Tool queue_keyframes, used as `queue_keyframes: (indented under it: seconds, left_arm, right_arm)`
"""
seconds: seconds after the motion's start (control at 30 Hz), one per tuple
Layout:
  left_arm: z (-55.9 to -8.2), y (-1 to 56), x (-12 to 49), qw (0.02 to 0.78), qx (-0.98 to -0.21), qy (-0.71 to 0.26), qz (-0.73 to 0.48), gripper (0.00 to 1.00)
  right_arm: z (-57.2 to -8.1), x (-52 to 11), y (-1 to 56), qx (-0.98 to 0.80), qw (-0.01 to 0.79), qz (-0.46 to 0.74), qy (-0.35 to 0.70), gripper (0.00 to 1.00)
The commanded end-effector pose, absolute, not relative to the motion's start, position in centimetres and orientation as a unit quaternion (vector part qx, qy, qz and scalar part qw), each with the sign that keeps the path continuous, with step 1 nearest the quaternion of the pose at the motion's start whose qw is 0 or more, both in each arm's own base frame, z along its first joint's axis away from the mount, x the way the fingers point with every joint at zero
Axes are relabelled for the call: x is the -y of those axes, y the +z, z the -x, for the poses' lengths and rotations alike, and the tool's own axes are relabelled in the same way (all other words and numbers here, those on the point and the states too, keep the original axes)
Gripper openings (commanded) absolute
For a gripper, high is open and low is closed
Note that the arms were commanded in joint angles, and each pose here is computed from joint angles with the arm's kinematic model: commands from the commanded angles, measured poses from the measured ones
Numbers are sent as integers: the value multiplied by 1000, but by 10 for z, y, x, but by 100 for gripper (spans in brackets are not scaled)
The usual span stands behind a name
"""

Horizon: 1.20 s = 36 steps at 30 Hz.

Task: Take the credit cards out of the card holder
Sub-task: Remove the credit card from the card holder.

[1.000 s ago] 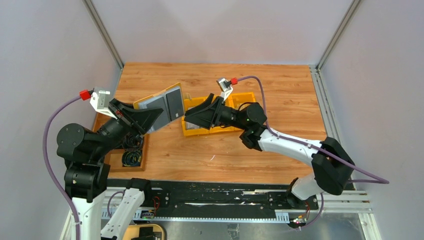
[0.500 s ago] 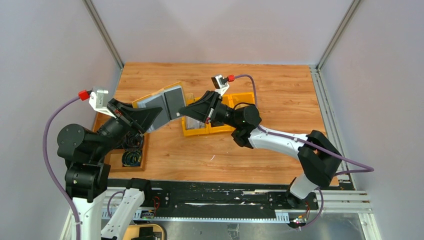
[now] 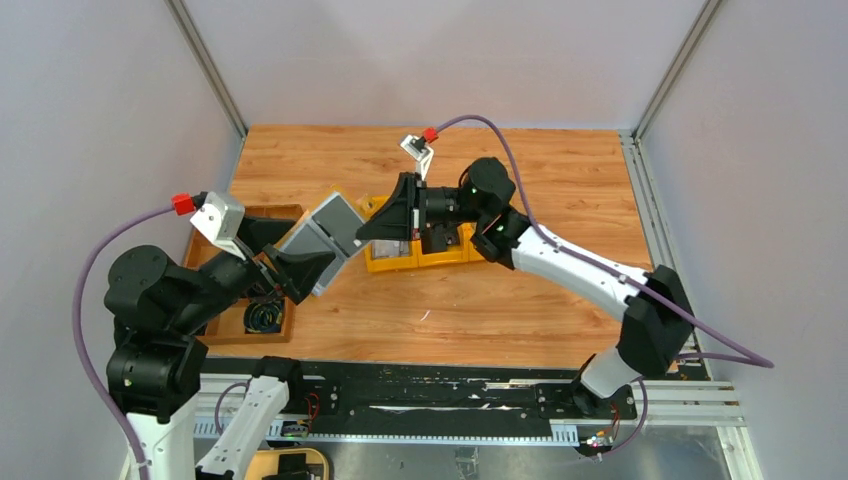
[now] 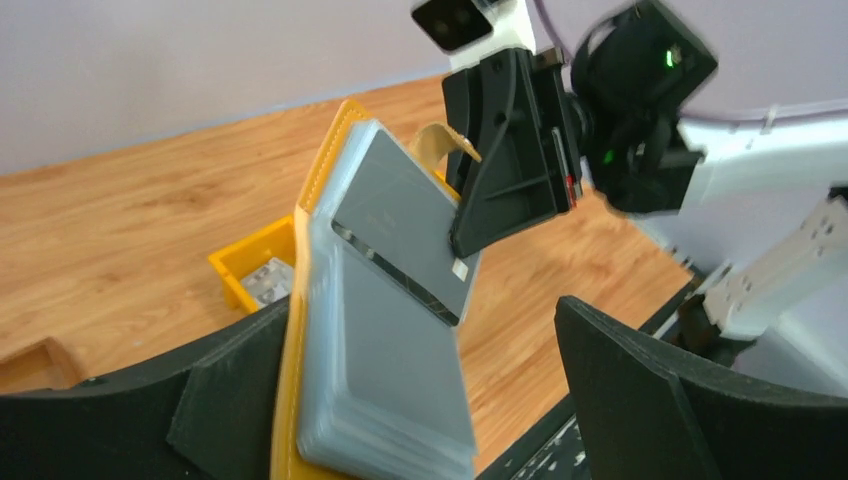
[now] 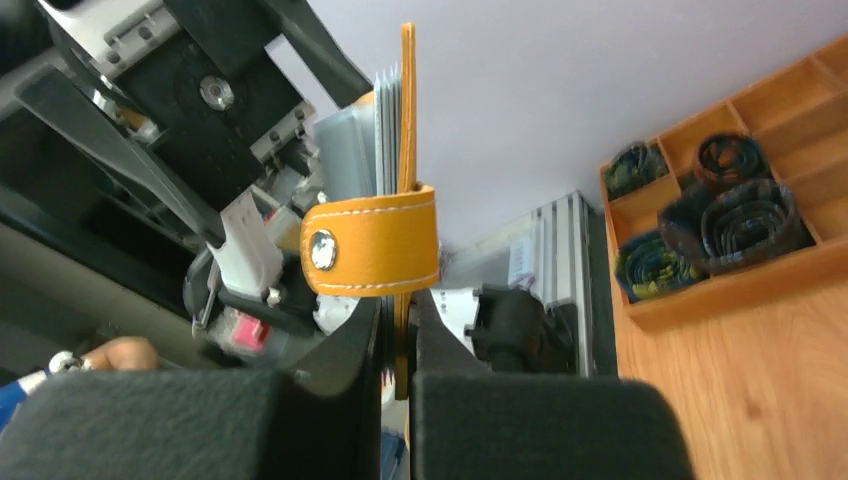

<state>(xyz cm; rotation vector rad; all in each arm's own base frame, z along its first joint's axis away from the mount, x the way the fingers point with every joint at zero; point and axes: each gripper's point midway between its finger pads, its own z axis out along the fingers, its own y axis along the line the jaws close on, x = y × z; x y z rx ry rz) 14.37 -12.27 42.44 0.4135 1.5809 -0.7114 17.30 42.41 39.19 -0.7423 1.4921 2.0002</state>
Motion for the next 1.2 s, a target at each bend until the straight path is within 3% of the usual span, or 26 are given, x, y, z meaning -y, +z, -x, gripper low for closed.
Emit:
queue_keyframes:
  seconds: [0.0,0.13,0.27,0.6,0.77,0.9,0.93,1.0,1.07,1.17]
  left_arm:
    - [-126,420,127,614,-682,-277,-283,100]
    - [-123,404,132,592,-681,-278,-329,99]
    - [-114,383,147,528,-693,-343,-351,97]
    - [-108,361,165,434,-715,-446,-320,86]
    - [-98,348,173,375,-718,-503,-301,64]
    - [-97,347,176,358,-716,-519,-300,22]
    - [-98,348,176,359,-715,-519,-300,14]
    - [-101,355,174,374,-715,-507,-304,1]
    - [-104,365,172,395,-713,-491,-308,0]
    - [-116,389,171,442,-703,-478,-285,0]
  right_arm:
    - [-141,-397,372,-574,258,433,645,0]
    - [-126,-386,371,-569,237,485,620,0]
    - [-109,-382,373,-551,219,531,605,0]
    - [-93,-393,372,-541,215,589,561,0]
    - [-97,-402,375,-542,218,597,550,0]
    - [-95,-405,384,-531,224,598,557,0]
    - [-95,-406,385,-531,226,594,560,2]
    - [-96,-410,394,-525,241,580,575,24]
    - [-93,-413,409,-507,257,544,616,41]
    - [-96,-411,420,-477,295,478,676,53]
